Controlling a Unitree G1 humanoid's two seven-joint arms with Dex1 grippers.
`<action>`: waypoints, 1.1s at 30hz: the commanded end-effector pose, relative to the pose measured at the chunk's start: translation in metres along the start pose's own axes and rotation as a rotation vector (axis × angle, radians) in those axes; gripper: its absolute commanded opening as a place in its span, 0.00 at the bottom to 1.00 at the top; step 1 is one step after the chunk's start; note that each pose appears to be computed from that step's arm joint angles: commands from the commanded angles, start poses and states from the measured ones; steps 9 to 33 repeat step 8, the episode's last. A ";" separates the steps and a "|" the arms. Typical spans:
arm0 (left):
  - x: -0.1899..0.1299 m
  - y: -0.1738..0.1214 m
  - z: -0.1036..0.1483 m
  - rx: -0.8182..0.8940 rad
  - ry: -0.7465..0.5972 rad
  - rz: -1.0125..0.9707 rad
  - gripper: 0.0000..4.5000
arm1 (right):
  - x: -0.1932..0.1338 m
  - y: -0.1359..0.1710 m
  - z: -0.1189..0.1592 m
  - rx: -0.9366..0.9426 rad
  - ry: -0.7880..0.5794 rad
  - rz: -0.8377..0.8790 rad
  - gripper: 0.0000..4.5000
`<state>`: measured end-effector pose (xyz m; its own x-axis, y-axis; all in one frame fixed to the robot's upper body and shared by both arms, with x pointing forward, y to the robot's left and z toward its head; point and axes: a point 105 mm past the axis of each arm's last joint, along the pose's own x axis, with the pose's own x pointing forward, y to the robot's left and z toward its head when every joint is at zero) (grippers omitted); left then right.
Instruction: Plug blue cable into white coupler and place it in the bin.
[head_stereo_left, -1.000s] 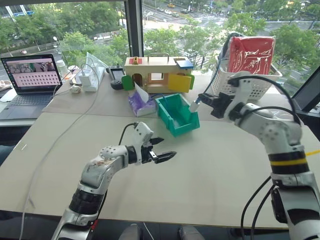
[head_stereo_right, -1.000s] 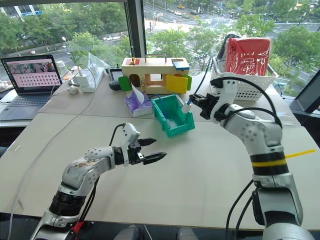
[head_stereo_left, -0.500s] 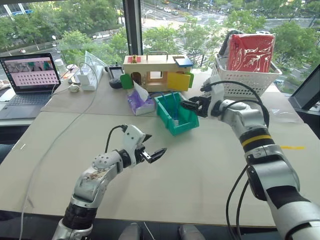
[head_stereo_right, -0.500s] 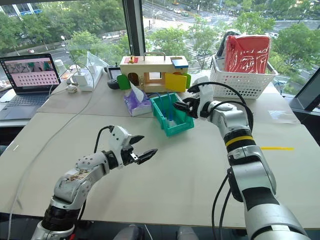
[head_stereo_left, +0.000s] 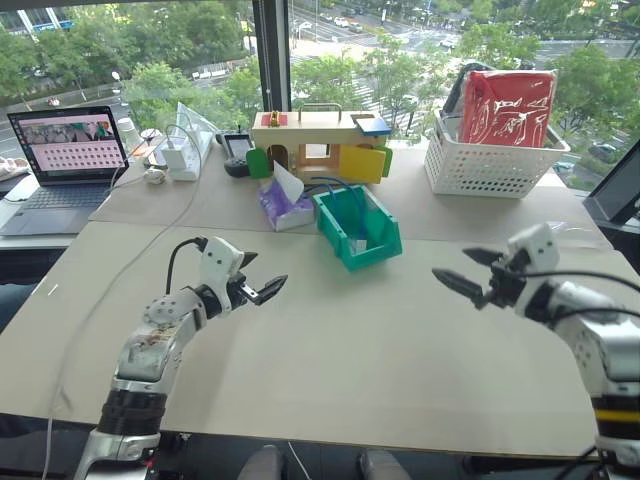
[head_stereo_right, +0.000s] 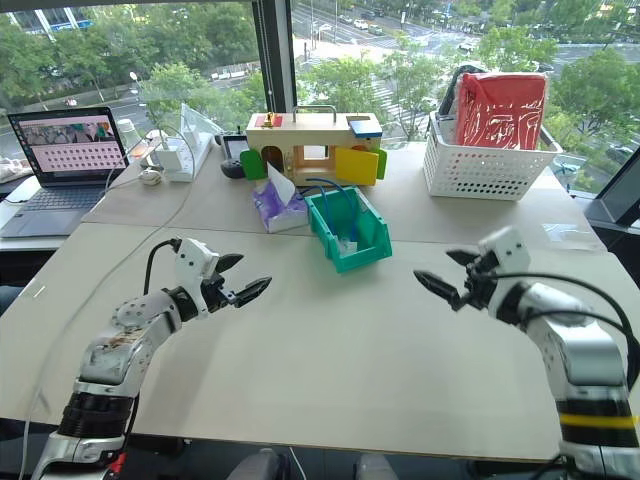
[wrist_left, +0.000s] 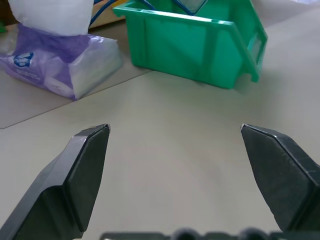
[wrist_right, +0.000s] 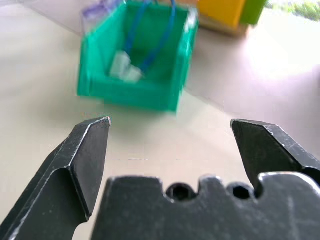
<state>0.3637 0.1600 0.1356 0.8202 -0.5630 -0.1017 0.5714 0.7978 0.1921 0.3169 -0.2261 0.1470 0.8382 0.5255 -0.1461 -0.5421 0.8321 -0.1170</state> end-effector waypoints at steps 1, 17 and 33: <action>0.007 -0.002 0.003 0.064 -0.033 -0.010 1.00 | -0.005 0.004 0.013 -0.049 -0.087 -0.068 0.99; 0.015 -0.002 0.001 -0.015 -0.022 -0.059 1.00 | -0.010 -0.009 0.013 -0.037 -0.104 -0.156 0.99; 0.015 -0.002 0.001 -0.015 -0.022 -0.059 1.00 | -0.010 -0.009 0.013 -0.037 -0.104 -0.156 0.99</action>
